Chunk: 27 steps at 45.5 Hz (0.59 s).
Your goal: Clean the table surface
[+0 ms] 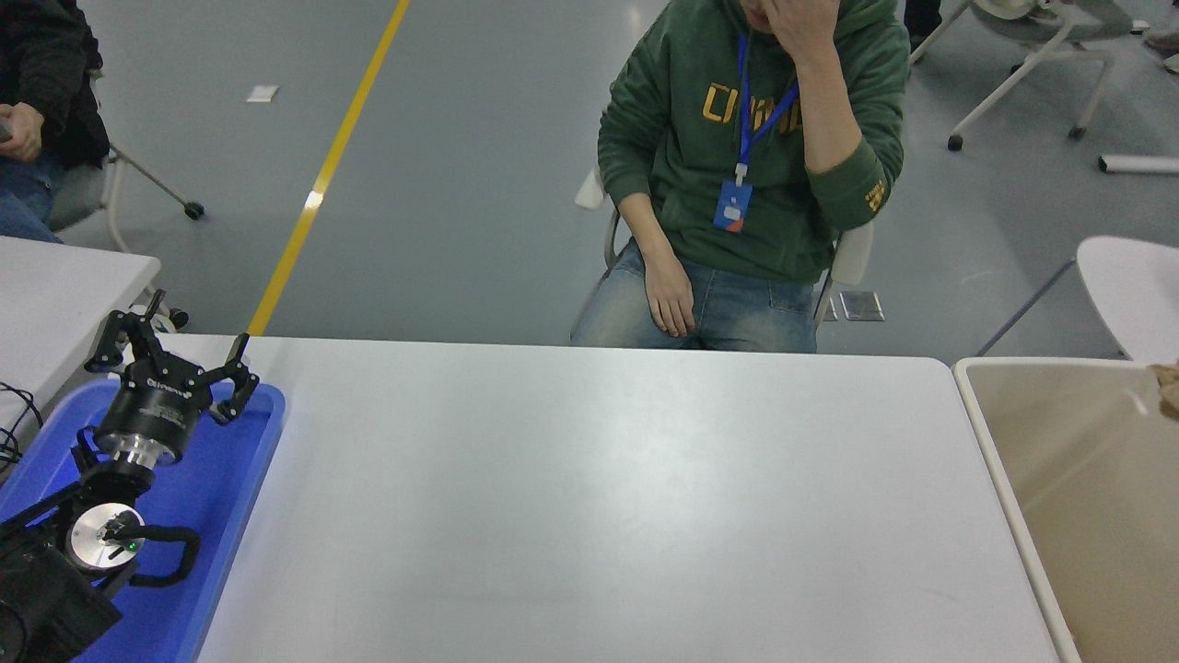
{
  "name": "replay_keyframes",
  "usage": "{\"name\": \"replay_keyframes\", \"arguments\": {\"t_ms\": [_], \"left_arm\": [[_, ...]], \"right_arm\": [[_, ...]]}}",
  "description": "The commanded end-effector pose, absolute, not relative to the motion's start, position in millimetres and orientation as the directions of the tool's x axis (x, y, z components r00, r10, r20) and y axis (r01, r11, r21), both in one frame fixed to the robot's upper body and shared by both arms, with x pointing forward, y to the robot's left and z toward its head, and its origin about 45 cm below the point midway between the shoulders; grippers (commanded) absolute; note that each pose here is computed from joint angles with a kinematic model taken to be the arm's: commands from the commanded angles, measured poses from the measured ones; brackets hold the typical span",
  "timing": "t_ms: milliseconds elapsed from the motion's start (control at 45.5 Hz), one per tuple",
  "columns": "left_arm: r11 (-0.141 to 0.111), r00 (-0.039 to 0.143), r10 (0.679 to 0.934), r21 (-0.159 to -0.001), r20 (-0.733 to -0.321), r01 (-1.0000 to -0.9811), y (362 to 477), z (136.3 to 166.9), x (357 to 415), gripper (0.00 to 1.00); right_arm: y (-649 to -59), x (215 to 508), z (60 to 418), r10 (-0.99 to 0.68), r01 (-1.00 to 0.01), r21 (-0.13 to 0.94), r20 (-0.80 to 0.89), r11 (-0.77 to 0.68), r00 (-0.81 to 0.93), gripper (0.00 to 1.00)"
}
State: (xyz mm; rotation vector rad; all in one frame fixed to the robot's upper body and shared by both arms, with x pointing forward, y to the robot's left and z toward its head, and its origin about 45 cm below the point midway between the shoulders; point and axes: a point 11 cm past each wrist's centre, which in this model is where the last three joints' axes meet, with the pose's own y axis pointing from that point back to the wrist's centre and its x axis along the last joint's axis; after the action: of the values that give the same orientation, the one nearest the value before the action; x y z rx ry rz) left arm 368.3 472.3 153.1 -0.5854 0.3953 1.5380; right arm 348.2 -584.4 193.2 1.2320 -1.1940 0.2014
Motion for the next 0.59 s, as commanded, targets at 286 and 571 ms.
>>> {"name": "replay_keyframes", "arguments": {"t_ms": [286,571], "left_arm": [[-0.06,0.013,0.811,-0.105,-0.584,-0.9926,472.3,153.1,368.3,1.0],[-0.06,0.013,0.811,-0.105,-0.584,-0.9926,472.3,153.1,368.3,1.0]], "right_arm": [[-573,312,94,-0.548,-0.597,0.535,0.816,0.598,0.183,0.0],[-571,312,92,-0.55,-0.596,0.522,0.821,0.611,0.155,0.0]]}}
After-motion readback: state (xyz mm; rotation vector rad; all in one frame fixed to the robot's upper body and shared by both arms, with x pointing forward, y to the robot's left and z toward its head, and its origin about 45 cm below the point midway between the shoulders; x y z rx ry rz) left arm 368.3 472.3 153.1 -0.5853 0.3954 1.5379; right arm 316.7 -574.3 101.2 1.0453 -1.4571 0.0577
